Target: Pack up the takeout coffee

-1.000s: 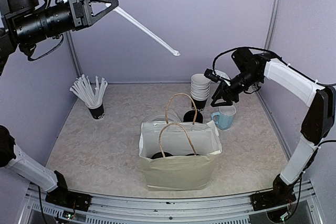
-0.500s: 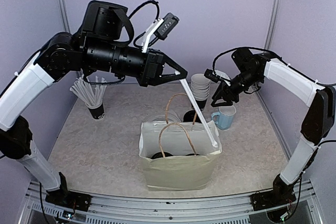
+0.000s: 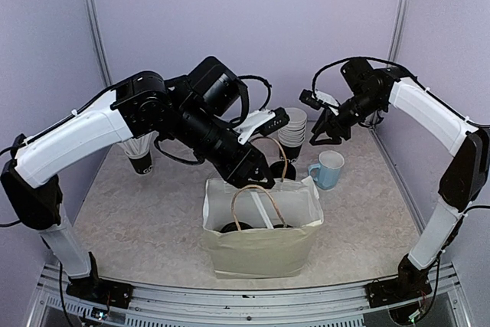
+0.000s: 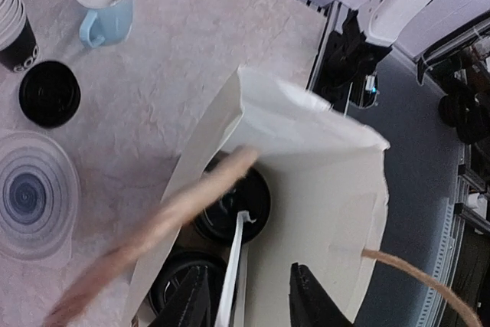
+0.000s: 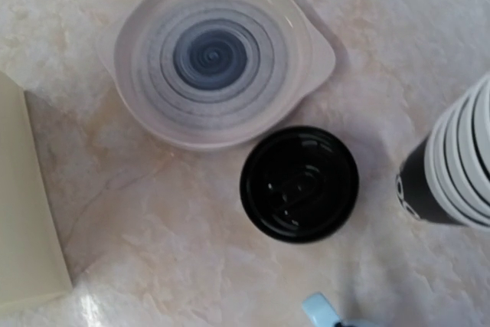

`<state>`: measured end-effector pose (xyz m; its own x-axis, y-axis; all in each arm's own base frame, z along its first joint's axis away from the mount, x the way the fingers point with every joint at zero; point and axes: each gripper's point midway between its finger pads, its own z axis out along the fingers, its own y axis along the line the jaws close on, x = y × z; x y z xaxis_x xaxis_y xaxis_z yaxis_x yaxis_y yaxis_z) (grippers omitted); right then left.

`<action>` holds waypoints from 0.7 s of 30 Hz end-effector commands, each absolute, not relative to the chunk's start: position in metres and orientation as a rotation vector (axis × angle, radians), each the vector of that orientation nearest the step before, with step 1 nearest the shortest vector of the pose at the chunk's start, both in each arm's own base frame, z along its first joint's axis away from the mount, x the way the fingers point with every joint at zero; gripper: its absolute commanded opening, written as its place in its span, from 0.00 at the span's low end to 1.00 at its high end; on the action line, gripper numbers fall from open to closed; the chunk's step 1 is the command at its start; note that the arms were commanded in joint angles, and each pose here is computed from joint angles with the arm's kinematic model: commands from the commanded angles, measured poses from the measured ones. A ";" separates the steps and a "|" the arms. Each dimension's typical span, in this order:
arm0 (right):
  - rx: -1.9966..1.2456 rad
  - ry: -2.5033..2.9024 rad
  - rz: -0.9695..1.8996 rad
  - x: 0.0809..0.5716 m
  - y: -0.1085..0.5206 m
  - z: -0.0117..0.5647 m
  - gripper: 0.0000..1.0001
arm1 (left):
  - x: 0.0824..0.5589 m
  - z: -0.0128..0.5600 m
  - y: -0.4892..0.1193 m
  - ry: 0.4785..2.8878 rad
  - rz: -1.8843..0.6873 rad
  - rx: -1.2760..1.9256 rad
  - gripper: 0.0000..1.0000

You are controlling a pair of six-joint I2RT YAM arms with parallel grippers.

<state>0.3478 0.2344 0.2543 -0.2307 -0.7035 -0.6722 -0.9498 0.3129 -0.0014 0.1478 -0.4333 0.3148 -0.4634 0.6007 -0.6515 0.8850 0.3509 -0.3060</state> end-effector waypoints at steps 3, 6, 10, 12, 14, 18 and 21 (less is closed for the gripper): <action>-1.437 2.019 0.468 0.344 0.216 0.270 0.50 | 0.144 0.303 -0.403 2.226 -0.760 1.364 0.44; -1.416 2.027 0.435 0.346 0.210 0.273 0.51 | 0.154 0.326 -0.397 2.148 -0.764 1.320 0.49; -1.310 2.041 0.330 0.361 0.196 0.287 0.54 | 0.182 0.360 -0.382 2.042 -0.750 1.197 0.54; -1.209 2.034 0.267 0.374 0.184 0.304 0.60 | 0.205 0.377 -0.369 1.998 -0.728 1.096 0.60; -1.083 2.002 0.209 0.389 0.169 0.327 0.74 | 0.232 0.389 -0.350 1.971 -0.686 0.978 0.66; -0.867 1.932 0.183 0.401 0.140 0.369 1.00 | 0.303 0.409 -0.282 1.971 -0.475 0.601 0.79; -0.768 1.881 0.166 0.401 0.130 0.385 1.00 | 0.343 0.414 -0.228 1.955 -0.369 0.331 0.99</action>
<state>0.3973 0.1471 0.3359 -0.3102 -0.5573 -0.7702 -0.7021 0.6805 -0.2096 0.2902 -0.2870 0.3971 -0.4267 0.2619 -0.8656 0.6533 0.7511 -0.0948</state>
